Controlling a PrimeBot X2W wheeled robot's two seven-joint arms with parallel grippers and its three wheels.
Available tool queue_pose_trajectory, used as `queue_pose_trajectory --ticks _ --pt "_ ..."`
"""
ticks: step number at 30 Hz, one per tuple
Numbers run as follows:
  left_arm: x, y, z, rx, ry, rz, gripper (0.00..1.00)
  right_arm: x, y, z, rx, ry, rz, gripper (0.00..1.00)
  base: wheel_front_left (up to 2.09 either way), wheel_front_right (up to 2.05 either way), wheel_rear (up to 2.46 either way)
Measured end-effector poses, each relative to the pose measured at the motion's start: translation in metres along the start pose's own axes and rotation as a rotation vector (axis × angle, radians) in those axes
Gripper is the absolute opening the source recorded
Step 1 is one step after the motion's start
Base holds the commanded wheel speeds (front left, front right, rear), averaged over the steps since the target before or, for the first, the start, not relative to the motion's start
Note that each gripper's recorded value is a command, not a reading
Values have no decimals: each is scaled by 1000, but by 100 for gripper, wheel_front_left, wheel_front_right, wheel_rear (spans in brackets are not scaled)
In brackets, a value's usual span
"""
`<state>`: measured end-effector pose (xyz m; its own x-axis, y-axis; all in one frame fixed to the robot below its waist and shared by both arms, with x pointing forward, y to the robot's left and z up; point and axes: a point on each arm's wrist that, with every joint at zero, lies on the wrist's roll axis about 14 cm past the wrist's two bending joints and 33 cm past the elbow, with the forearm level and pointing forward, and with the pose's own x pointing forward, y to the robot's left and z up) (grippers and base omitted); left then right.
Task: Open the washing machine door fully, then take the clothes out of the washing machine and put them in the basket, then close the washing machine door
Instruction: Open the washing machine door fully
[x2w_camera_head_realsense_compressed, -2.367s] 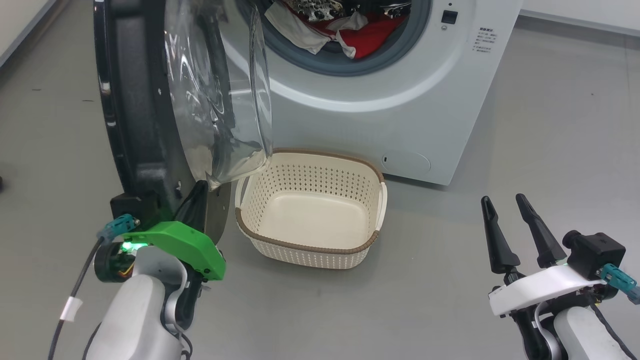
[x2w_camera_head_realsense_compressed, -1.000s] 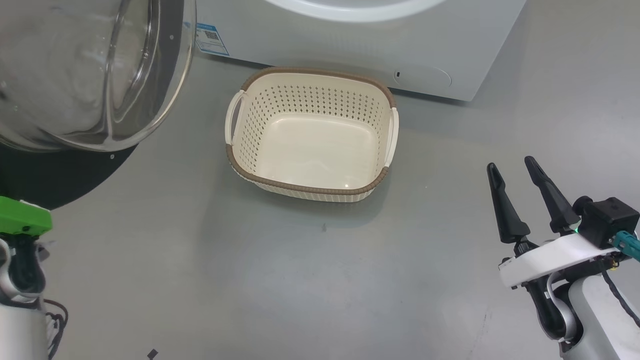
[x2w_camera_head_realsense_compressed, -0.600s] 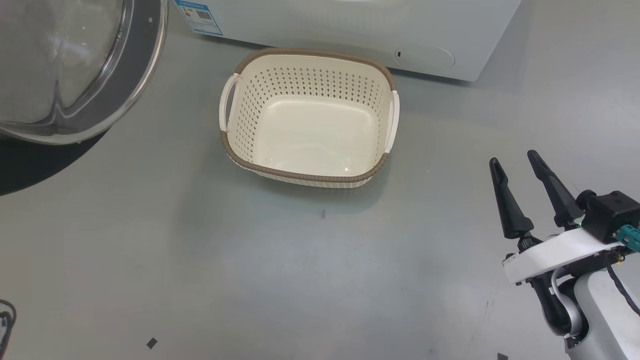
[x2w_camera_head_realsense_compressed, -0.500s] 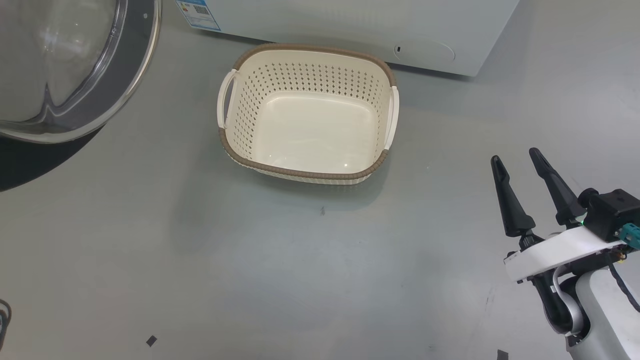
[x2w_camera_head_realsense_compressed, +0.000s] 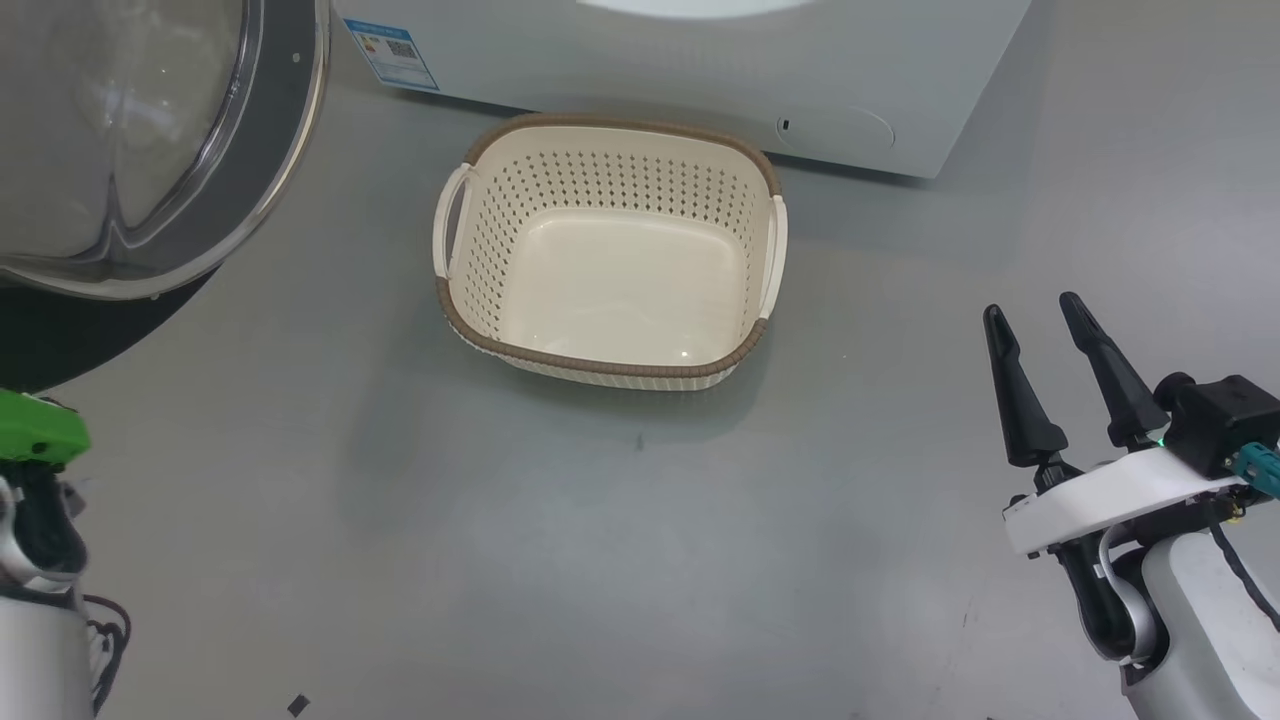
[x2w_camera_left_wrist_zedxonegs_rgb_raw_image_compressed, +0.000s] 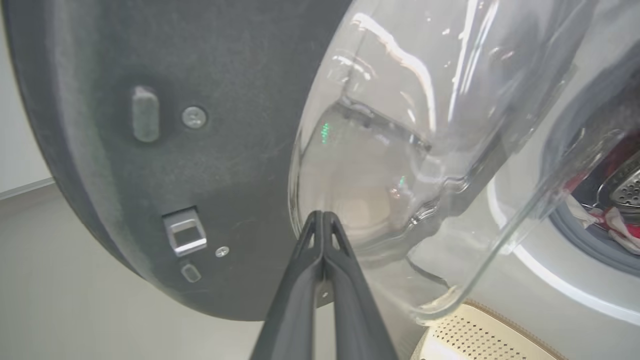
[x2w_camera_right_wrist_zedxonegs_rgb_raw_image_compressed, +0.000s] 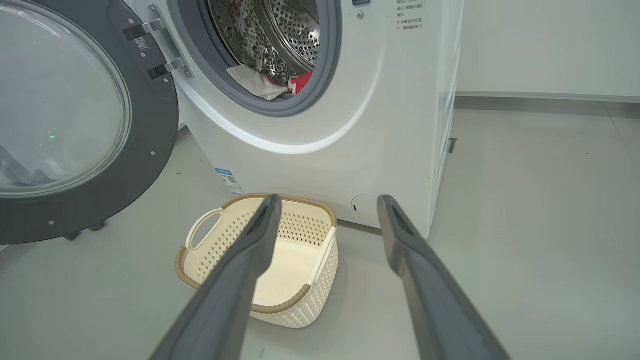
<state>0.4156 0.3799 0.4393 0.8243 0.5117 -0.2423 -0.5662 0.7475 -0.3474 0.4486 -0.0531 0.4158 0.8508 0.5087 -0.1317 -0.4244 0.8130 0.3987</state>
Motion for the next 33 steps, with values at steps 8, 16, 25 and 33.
queue_pose_trajectory --ticks 8,16,25,33 --pt "-22 -37 -17 36 32 -138 0 -8 8 16 10 -56 -16 100 0 0 0" --pt "-47 -63 -24 53 37 -251 0 -22 16 36 10 -112 -32 100 0 0 0" --pt "-92 -122 -42 25 54 -460 0 -59 7 58 3 -185 -114 100 0 0 0" --pt "-122 -160 -41 6 31 -606 0 -91 -1 72 1 -247 -177 100 0 0 0"
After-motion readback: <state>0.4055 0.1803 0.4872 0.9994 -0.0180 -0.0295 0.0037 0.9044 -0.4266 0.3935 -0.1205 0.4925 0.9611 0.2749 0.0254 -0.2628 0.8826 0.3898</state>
